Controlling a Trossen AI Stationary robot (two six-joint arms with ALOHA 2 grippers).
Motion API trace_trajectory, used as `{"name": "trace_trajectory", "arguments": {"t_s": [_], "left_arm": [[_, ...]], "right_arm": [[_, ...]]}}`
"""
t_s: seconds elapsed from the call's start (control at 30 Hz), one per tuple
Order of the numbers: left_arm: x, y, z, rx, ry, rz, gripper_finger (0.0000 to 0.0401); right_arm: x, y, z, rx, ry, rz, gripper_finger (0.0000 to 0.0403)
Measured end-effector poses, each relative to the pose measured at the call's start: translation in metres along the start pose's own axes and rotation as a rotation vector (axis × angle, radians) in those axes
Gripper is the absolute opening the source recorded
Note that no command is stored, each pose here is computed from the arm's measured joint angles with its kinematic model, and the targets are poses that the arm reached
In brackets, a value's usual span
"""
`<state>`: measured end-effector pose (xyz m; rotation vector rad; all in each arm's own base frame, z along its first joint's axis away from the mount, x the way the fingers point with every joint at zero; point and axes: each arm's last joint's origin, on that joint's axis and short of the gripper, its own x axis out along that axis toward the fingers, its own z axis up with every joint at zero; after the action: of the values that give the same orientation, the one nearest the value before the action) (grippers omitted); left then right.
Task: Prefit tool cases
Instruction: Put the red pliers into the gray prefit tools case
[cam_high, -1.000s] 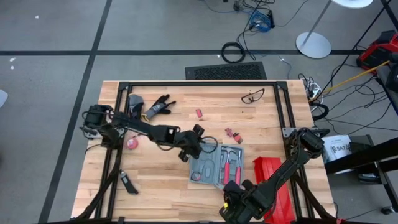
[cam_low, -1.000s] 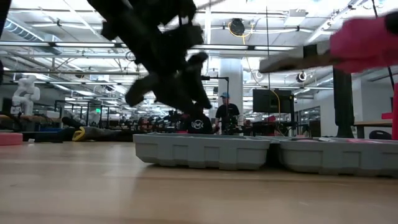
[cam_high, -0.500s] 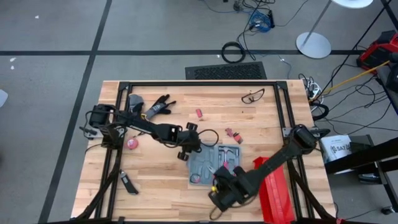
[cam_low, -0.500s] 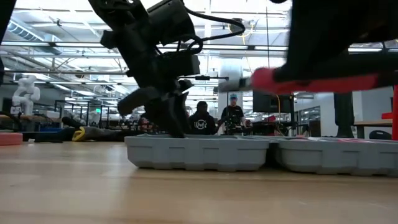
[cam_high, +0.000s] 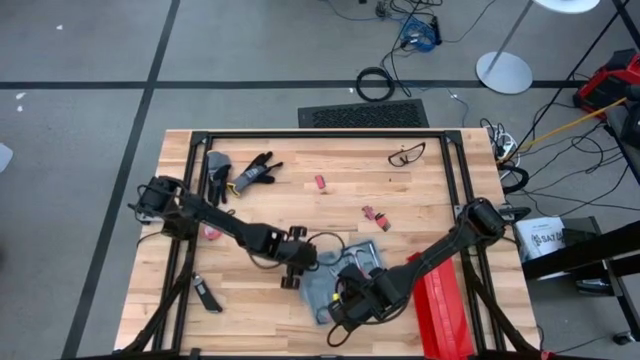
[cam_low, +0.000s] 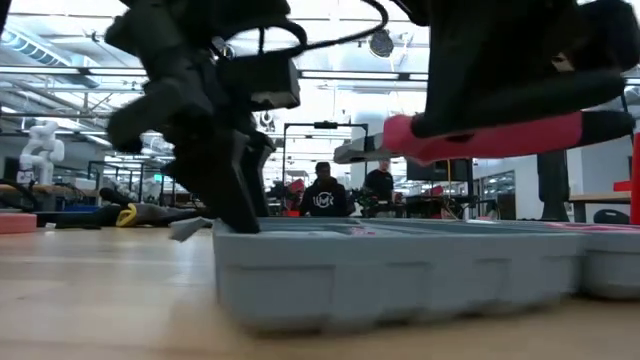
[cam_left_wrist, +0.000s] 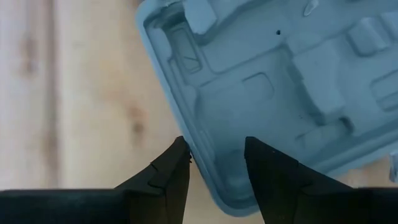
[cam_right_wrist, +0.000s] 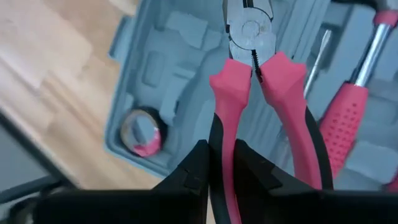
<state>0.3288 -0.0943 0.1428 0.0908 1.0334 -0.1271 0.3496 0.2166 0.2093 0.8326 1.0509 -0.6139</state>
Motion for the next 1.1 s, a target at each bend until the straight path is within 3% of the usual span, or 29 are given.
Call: {"name": "trace_trajectory", "arguments": {"t_s": [0.17, 0.4, 0.67, 0.8, 1.1], "left_arm": [[-0.001, -0.017, 0.001, 0.000, -0.047, 0.029, 0.0157], [-0.001, -0.011, 0.003, -0.008, -0.080, 0.169, 0.0157], [-0.001, -0.009, 0.003, -0.021, -0.080, 0.179, 0.0157], [-0.001, -0.009, 0.003, -0.037, -0.081, 0.179, 0.0157], [-0.002, -0.010, 0.003, -0.038, -0.082, 0.179, 0.0157]], "right_arm": [[-0.001, 0.007, -0.005, 0.068, 0.001, 0.070, 0.0041], [0.028, 0.020, -0.008, 0.137, 0.019, 0.160, 0.0041], [0.037, 0.012, -0.005, 0.166, -0.005, 0.062, 0.0041], [0.039, 0.013, 0.004, 0.165, 0.023, 0.077, 0.0041], [0.041, 0.013, 0.016, 0.168, 0.075, 0.089, 0.0168]]}}
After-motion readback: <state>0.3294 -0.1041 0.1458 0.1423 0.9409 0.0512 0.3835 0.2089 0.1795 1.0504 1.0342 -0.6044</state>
